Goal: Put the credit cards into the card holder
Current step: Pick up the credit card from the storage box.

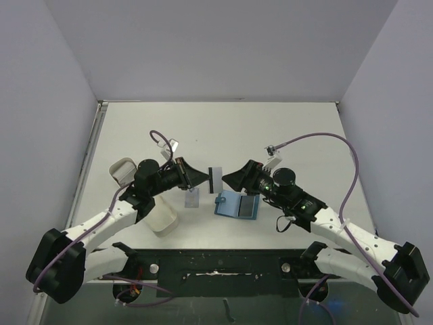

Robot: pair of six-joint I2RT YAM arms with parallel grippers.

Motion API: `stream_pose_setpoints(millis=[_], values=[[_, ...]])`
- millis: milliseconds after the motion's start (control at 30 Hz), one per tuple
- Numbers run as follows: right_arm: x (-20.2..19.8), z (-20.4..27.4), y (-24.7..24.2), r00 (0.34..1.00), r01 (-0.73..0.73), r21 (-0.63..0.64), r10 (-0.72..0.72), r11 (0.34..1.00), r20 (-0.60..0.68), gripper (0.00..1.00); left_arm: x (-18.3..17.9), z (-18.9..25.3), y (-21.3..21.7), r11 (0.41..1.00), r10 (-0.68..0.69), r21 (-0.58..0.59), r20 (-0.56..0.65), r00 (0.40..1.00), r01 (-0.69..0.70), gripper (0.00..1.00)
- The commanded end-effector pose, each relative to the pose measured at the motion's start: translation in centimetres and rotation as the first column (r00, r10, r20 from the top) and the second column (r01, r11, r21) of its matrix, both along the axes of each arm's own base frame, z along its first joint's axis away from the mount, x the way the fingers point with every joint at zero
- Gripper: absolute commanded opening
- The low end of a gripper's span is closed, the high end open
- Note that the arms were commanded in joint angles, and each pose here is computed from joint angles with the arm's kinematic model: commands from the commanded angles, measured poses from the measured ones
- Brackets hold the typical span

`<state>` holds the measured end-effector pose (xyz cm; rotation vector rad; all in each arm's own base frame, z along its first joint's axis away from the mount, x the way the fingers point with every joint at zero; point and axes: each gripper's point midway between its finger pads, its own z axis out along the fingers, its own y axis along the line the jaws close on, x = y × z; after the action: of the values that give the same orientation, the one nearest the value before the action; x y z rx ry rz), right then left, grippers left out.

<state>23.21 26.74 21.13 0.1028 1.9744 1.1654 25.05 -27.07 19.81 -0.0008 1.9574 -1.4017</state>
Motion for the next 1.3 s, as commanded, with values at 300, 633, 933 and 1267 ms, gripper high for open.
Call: stream_pose_setpoints(millis=[300,633,933,1267], values=[[-2.4,2.1,0.9,0.988,-0.143,0.065,0.139,0.988,0.069,0.50,-5.2,6.1,-2.3,0.957,-0.235,-0.141,0.134,0.963,0.253,0.00],[-3.6,2.0,0.7,0.983,-0.173,0.124,0.164,0.977,0.086,0.06,-5.0,5.0,-2.6,0.959,-0.228,-0.149,0.098,0.969,0.241,0.00],[-3.3,-1.0,-1.3,0.996,-0.085,0.020,0.084,0.996,0.022,0.00,-1.9,1.5,-0.9,0.997,-0.044,0.058,0.043,0.998,0.041,0.40],[-1.1,-5.6,-5.6,0.995,0.015,-0.198,-0.034,0.980,-0.092,0.00,-0.4,-3.4,-1.1,0.963,0.029,0.268,0.010,1.000,-0.031,0.37]])
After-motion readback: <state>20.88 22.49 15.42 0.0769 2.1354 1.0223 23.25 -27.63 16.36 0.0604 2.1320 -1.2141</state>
